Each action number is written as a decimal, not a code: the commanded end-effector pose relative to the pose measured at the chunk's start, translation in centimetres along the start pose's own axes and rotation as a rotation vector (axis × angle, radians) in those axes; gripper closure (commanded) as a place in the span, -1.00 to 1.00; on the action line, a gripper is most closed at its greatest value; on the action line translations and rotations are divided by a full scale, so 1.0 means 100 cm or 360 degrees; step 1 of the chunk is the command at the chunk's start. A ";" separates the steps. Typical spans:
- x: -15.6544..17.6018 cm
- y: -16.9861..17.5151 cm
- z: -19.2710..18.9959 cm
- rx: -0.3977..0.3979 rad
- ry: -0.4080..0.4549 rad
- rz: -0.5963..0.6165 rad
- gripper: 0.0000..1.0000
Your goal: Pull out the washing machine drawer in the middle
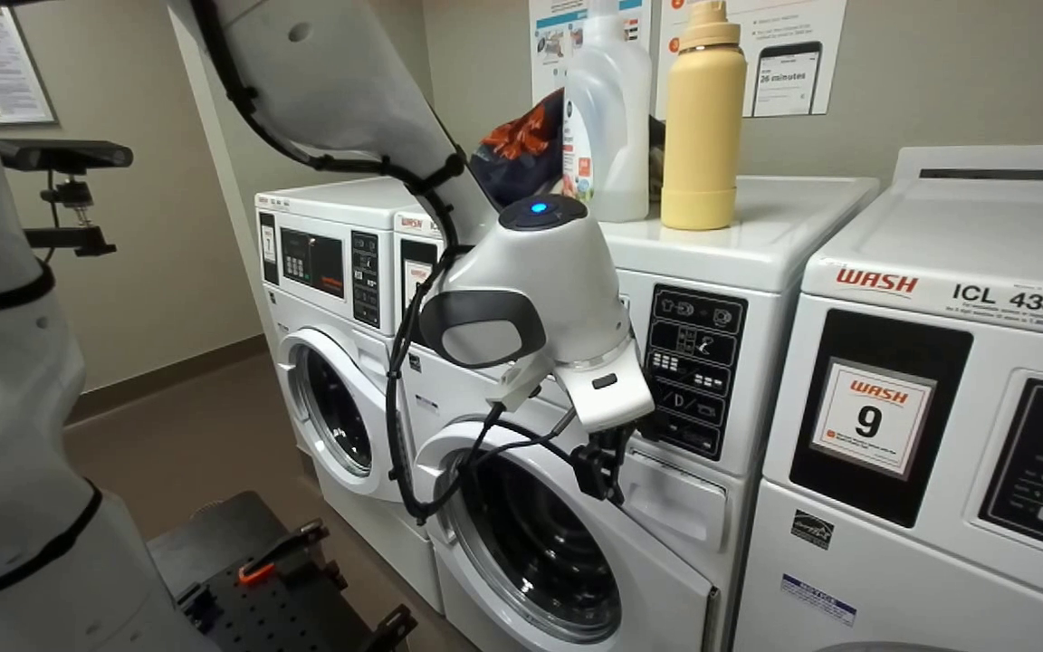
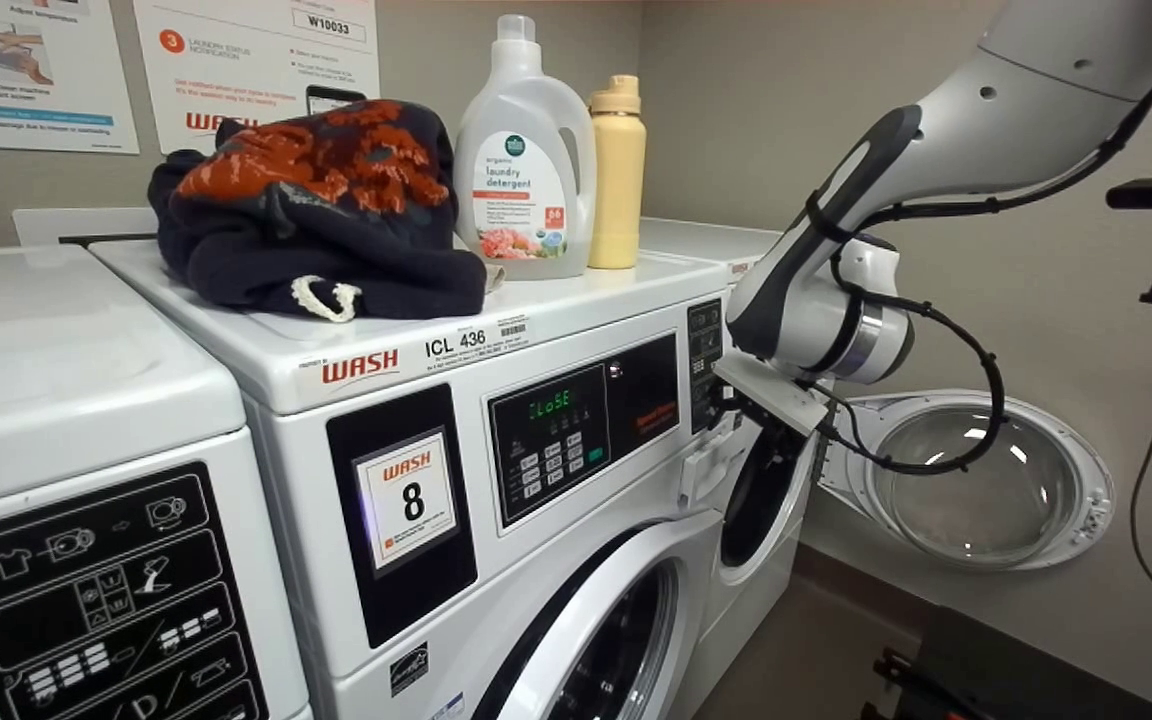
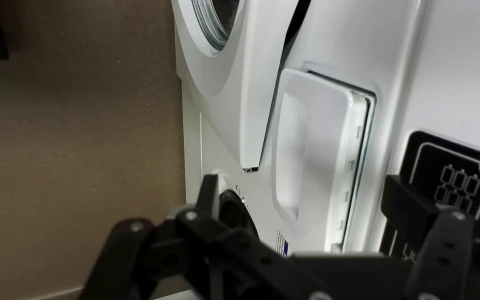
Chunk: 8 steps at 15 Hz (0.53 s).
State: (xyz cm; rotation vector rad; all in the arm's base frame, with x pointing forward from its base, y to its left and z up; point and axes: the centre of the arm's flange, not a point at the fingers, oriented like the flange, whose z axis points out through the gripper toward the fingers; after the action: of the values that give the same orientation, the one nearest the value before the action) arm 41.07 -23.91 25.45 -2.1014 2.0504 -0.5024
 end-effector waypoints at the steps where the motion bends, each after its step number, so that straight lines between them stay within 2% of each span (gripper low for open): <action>1: 0.000 0.000 0.001 -0.0003 -0.0001 -0.0001 -1.00; 8: 0.004 0.001 0.010 -0.0017 0.0008 0.0038 -1.00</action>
State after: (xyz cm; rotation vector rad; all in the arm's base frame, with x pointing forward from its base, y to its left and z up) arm 41.05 -23.84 25.13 -2.1028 2.0547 -0.4931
